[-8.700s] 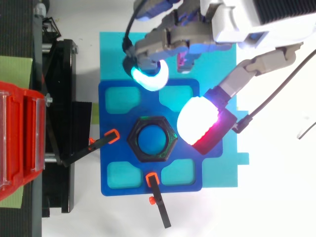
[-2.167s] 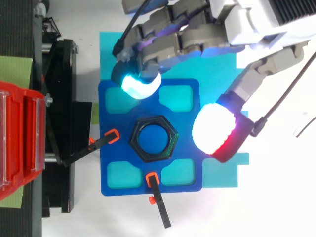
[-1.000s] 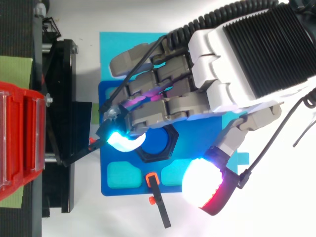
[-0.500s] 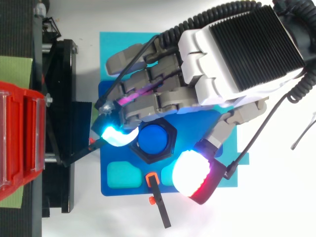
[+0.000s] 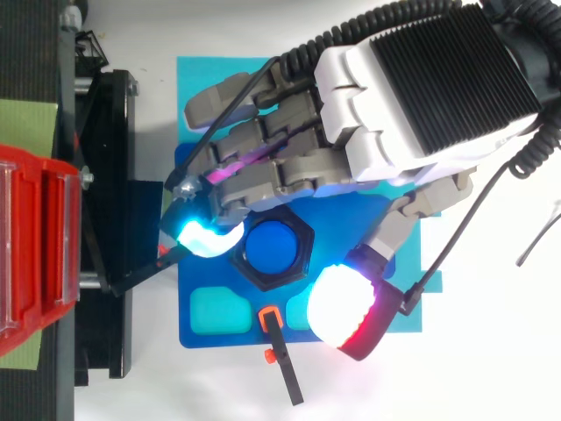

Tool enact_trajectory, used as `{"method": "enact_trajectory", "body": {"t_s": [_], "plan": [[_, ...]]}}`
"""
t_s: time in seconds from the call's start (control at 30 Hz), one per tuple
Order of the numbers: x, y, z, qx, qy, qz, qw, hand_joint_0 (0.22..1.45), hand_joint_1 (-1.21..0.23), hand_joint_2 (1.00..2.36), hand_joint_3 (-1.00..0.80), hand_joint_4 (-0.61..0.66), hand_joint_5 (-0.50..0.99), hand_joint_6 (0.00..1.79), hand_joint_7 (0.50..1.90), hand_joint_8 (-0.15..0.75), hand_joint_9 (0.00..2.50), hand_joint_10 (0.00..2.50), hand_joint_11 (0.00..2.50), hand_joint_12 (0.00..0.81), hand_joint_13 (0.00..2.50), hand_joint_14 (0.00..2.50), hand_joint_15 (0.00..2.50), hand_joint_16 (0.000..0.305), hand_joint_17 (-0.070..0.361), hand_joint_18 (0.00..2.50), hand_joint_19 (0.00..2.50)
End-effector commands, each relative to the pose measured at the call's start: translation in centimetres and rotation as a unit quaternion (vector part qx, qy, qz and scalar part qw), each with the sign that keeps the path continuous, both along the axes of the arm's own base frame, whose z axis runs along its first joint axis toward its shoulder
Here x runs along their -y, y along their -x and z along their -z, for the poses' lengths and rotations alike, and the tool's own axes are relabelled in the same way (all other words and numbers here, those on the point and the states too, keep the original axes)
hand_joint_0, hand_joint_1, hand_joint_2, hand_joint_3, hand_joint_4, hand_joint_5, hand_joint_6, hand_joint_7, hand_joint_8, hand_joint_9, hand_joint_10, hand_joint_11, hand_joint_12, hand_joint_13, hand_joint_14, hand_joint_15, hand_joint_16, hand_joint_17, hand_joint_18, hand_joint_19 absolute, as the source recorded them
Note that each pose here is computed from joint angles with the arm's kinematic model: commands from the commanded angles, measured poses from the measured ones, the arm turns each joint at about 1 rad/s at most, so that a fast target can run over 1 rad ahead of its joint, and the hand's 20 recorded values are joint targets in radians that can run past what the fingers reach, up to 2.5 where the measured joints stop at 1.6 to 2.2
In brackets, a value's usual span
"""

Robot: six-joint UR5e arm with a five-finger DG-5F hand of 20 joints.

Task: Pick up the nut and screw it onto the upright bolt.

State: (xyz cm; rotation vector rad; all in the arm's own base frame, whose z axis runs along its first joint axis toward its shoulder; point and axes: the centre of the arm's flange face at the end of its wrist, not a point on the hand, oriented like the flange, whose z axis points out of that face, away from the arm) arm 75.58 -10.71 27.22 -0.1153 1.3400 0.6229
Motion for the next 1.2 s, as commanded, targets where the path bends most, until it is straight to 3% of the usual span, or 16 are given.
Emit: {"method": "enact_trajectory", "body": {"t_s": [0.0,0.1,0.33,0.8,1.17], "plan": [[0.2,0.1,0.2,-0.005,0.003,0.001,1.0,0.52,-0.2,1.0,-0.5,0.2,-0.09,0.5,0.76,0.206,0.87,0.0,0.0,0.208,0.62,0.0,0.0,0.022,0.05,0.37,0.03],[0.5,0.4,0.4,-0.015,0.008,0.004,0.9999,0.51,-0.2,1.0,-0.5,0.2,-0.09,0.5,0.72,0.191,0.79,0.0,0.0,0.212,0.57,0.0,0.0,0.022,0.051,0.33,0.01],[1.0,0.5,0.5,-0.014,0.011,0.003,0.9998,0.51,-0.2,1.0,-0.5,0.2,-0.09,0.5,0.78,0.189,0.7,0.0,0.0,0.239,0.41,0.0,0.0,0.024,0.054,0.1,0.0],[1.0,0.6,0.6,-0.016,0.017,0.004,0.9997,0.51,-0.2,1.0,-0.5,0.24,-0.04,0.5,1.06,0.208,0.73,0.0,0.0,0.24,0.44,0.0,0.0,0.024,0.053,0.14,0.0],[1.3,0.8,0.8,-0.026,0.023,0.006,0.9994,0.53,-0.23,1.0,-0.5,0.2,-0.01,0.5,1.23,0.229,0.85,0.0,0.0,0.22,0.54,0.0,0.0,0.021,0.048,0.24,0.0]]}}
